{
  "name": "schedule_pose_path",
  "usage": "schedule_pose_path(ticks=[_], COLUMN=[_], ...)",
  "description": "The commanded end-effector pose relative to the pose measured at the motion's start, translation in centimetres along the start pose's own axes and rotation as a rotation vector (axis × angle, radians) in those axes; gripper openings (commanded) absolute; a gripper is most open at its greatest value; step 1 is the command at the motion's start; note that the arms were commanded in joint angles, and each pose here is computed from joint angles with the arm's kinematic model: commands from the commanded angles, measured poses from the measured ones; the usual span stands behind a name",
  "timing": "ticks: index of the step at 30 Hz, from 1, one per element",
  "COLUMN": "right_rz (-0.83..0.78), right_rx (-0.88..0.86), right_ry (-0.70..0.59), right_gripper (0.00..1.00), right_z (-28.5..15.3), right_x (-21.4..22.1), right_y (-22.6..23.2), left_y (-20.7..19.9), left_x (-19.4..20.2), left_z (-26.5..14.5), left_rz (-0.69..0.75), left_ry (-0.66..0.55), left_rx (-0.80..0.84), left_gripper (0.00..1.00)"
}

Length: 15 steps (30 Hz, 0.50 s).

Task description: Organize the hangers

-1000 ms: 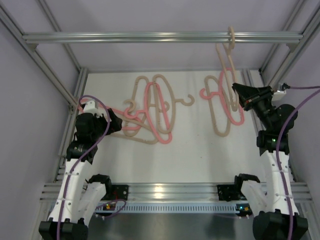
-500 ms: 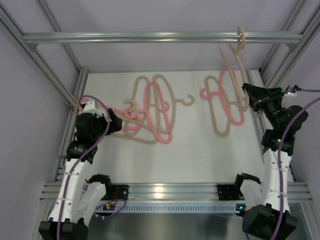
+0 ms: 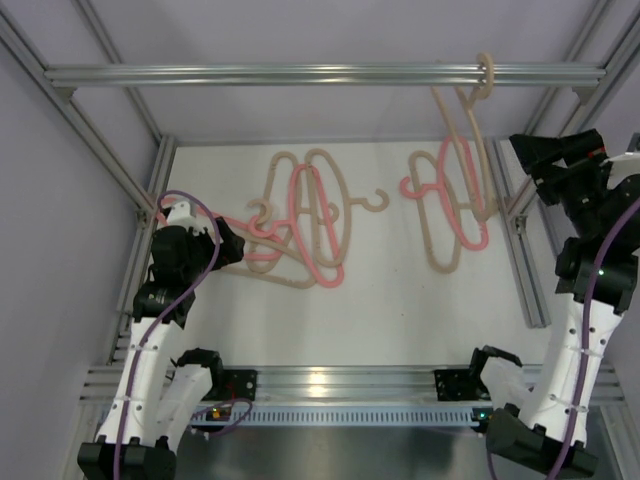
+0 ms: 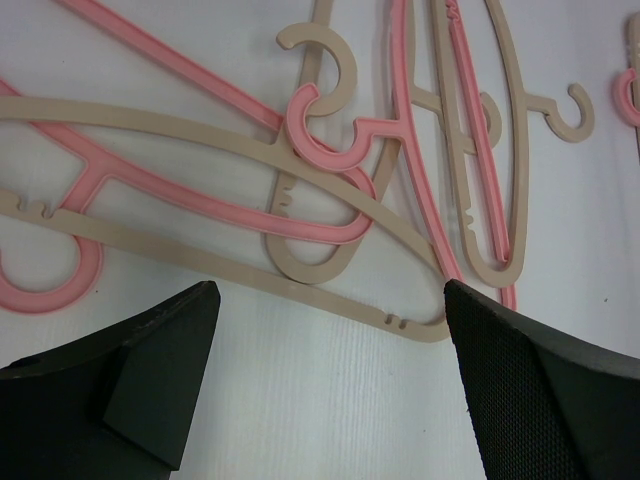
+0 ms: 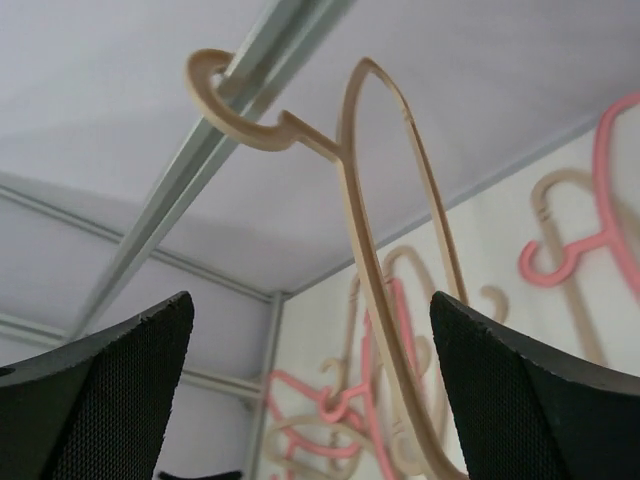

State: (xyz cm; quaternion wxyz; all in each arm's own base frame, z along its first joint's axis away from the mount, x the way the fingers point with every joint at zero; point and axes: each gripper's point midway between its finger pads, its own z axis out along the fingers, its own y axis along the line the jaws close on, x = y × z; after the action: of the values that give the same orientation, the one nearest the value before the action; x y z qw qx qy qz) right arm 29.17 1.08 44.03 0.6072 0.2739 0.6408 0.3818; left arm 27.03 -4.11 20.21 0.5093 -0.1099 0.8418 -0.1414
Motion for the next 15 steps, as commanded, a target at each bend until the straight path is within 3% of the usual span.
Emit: schedule_pose_path(ticks=[1,4,8,15], right_rz=[-0.295,-0.457,-0.568,-0.76], right_rx=[0.105,0.098,0.053,0.12], right_ry=[-0.022,0.022,0.125,0.206], right_gripper=[0.97,0.96,0.93,0.91], right_z=[-1.9,-1.7,0.0,3.2], right_x=[-1.3,-0.9,1.9,5.9], right_y=[-0.4,-0.4,0.0,-0.3], left_y=[-0.8,-0.9,-0.8,-0.5], left_x=[-1.2,-1.2,-1.1,-1.1], left_z=[-0.1,-0.1,0.0,0.0], left_rz=[0.013,0.011,0.012,0.013], left_ry=[-0.053,-0.051,-0.047,-0.049], left_rx=[0.042,0.045,0.042,0.028], left_gripper=[0.98,0.98,0.98,0.98])
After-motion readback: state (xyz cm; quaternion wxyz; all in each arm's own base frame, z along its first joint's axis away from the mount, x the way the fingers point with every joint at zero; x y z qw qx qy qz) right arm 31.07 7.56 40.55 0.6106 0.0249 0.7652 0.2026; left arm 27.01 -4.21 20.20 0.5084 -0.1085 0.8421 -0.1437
